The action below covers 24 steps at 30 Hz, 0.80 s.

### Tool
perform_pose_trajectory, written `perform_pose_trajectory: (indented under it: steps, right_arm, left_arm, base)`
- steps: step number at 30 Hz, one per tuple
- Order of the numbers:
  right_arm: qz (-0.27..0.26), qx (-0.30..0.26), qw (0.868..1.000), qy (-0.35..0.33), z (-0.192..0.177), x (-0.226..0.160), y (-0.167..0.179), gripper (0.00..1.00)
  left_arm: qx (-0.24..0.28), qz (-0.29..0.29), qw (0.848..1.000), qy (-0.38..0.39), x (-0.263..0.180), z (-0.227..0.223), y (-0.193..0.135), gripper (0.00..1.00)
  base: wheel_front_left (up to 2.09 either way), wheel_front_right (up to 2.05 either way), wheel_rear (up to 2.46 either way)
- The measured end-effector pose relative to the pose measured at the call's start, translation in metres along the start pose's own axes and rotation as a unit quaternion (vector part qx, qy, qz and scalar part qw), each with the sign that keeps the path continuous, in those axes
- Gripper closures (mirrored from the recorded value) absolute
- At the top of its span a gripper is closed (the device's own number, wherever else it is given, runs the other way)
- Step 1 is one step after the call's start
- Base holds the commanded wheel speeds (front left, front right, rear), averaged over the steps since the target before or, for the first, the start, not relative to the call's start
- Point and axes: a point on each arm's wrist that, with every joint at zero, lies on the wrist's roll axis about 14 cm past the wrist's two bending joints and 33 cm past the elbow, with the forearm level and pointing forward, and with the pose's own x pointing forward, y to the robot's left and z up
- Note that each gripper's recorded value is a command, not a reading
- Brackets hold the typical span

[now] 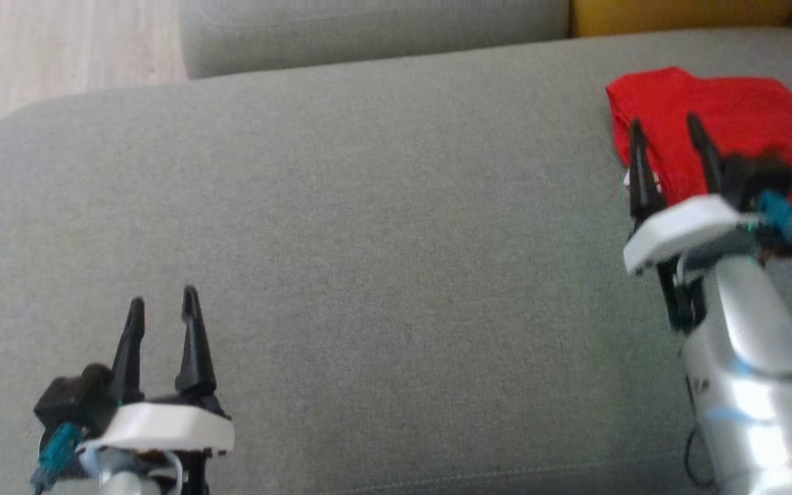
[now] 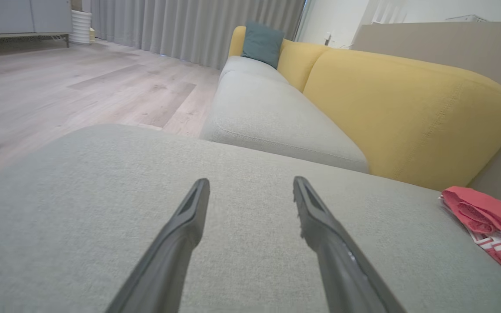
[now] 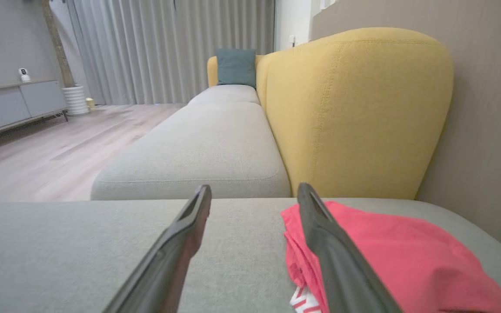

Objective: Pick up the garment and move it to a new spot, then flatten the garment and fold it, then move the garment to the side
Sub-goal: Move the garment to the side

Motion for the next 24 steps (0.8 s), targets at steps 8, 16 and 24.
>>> perform_pose_trajectory:
  steps: [8, 16, 24]
  right_arm:
    - [0.034, 0.047, 0.998, -0.023, -0.009, -0.048, 0.031, 0.0]
    - [0.072, 0.088, 0.993, -0.008, -0.031, -0.09, 0.065, 0.0]
    - [0.077, 0.092, 0.993, 0.001, -0.041, -0.104, 0.071, 0.0]
  left_arm:
    - [0.009, 0.03, 0.999, 0.011, -0.029, -0.004, 0.019, 0.0]
    - [0.028, 0.033, 0.999, 0.019, -0.041, -0.009, 0.023, 0.0]
    - [0.029, 0.021, 0.999, 0.017, -0.042, -0.008, 0.016, 0.0]
  base:
    - [0.0, 0.0, 0.0]
    - [0.0, 0.0, 0.0]
    - [0.0, 0.0, 0.0]
